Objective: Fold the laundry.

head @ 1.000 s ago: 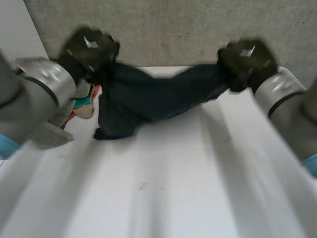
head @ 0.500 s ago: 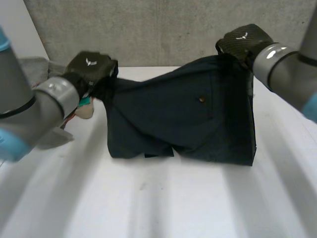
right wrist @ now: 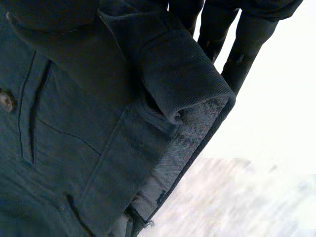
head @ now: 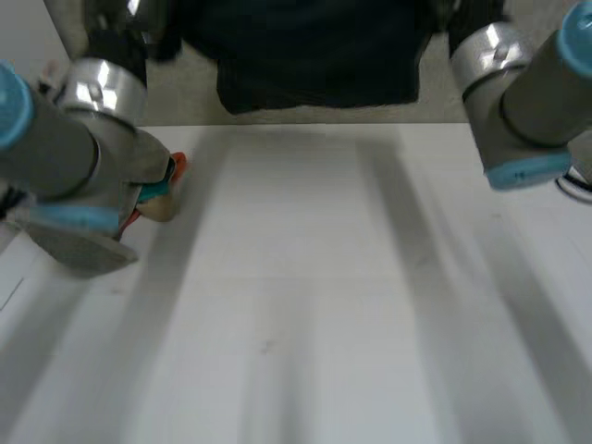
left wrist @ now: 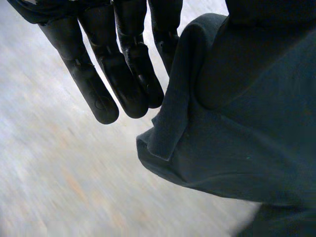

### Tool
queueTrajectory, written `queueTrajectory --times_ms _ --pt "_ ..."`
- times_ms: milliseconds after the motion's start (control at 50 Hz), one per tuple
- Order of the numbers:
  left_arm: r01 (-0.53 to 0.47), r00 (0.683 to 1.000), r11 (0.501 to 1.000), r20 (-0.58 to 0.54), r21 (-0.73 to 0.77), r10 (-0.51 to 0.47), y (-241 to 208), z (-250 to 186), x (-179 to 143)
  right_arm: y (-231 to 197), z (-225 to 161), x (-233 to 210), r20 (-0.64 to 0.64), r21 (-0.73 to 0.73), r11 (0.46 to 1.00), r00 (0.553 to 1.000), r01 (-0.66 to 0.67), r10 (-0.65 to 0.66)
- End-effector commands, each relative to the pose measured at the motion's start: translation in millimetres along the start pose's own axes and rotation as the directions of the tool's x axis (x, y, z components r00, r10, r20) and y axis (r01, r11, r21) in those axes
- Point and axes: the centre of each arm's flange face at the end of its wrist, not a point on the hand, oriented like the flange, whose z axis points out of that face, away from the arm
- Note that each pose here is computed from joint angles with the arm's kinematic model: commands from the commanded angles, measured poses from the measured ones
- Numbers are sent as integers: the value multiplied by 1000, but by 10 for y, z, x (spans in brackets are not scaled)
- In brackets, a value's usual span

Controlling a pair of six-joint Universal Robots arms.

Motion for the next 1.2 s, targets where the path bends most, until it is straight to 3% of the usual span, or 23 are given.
queueTrajectory --times_ms 20,100,120,220,300,320,380,400,460,480,500,560,620,660,720,920,1020,1120,1200 --pt "4 988 941 -142 -338 -55 572 -801 355 764 -443 -322 161 -357 934 986 21 40" --pt "-23 973 869 -212 -495 -95 753 -1257 520 1099 -794 -466 270 -534 835 963 129 23" --pt "-32 969 851 -227 -524 -102 778 -1347 546 1179 -942 -507 323 -586 788 946 188 14" --pt "-133 940 733 -320 -668 -121 834 -1834 623 1269 -1358 -546 466 -680 644 885 350 11" --pt "-234 904 632 -405 -739 -139 663 -2159 581 1243 -1711 -580 526 -744 531 845 406 92" --pt "-281 882 585 -444 -761 -154 571 -2300 560 1199 -1773 -568 532 -755 510 840 413 107" --pt "-355 842 520 -507 -777 -184 384 -2506 529 853 -2037 -499 555 -788 424 813 446 176" --pt "-403 807 481 -550 -779 -215 243 -2657 521 753 -2108 -484 564 -791 407 803 457 193" --pt "-468 751 418 -600 -779 -278 49 -2898 511 493 -2460 -476 633 -764 351 732 541 250" --pt "-505 712 386 -625 -772 -319 -55 -3032 516 455 -2540 -473 660 -744 345 709 572 250" --pt "-519 693 380 -637 -766 -338 -101 -3080 525 410 -2662 -456 711 -699 338 663 631 234" --pt "-542 645 386 -664 -747 -379 -206 -3147 569 383 -2761 -471 764 -643 352 607 681 221" --pt "-519 663 431 -666 -738 -343 -192 -3022 579 438 -2760 -493 759 -643 370 622 670 192" --pt "-474 703 484 -647 -735 -294 -136 -2828 575 477 -2727 -519 743 -653 391 648 648 168" --pt "-445 734 537 -635 -717 -241 -72 -2660 583 521 -2688 -531 721 -667 409 678 622 145" --pt "-405 774 603 -609 -687 -173 -79 -2538 545 653 -2578 -520 657 -696 457 748 553 94" --pt "-392 799 570 -575 -722 -179 -42 -2583 453 681 -2488 -504 592 -722 491 802 488 73" --pt "-327 839 531 -499 -782 -219 1 -2601 364 689 -2501 -518 585 -729 492 807 476 85" --pt "-281 852 487 -448 -827 -269 25 -2664 353 685 -2497 -521 584 -727 495 807 475 84"
